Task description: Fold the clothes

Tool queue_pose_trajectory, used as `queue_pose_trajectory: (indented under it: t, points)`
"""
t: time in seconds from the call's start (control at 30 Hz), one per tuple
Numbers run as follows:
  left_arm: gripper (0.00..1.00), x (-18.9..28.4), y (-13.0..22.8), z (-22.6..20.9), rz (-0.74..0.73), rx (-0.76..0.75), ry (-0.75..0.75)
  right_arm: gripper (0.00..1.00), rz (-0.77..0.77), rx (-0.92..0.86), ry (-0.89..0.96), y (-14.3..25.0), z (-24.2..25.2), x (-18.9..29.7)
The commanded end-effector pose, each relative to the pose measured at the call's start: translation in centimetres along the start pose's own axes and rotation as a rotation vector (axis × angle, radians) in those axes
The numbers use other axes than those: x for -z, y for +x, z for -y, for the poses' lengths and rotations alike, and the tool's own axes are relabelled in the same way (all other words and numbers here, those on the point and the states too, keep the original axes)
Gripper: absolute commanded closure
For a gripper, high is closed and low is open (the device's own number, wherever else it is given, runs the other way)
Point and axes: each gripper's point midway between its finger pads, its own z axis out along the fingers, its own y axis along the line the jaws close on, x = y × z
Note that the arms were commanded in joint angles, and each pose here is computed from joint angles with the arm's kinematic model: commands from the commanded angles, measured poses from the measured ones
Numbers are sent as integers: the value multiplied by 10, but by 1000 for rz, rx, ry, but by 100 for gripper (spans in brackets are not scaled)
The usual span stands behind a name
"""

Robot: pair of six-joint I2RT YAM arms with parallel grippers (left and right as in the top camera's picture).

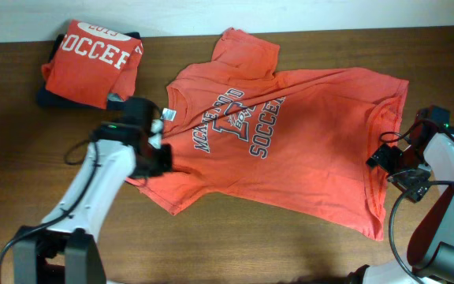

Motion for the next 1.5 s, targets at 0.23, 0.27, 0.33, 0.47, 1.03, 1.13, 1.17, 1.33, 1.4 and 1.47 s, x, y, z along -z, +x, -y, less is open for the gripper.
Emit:
queue_pose_trajectory:
  t: [0.23,0.27,0.33,0.47,1.03,1.13,1.17,1.33,1.4,1.47]
  points:
    - [99,-41,53,-5,-88,15,-149,1,6,-15,3,0,3,1]
    - [99,-43,53,-4,-85,17,-142,1,7,-15,3,0,3,1]
    - [99,-46,54,-3,-82,16,-135,1,6,-15,3,0,3,1]
    - [99,-56,52,-3,-80,16,-135,1,6,-15,3,0,3,1]
    - [99,-66,130,42,-483,49,86,1,6,-15,3,0,3,1]
    - [99,-64,141,55,-514,11,104,1,6,-15,3,0,3,1]
    - [99,-64,145,59,-521,-5,110,1,6,-15,3,0,3,1]
    - [100,-62,160,79,-553,-68,137,1,7,-15,3,0,3,1]
    - [100,-61,163,82,-559,-69,132,1,7,-15,3,0,3,1]
    - [100,-60,162,85,-553,-81,135,1,6,-15,3,0,3,1]
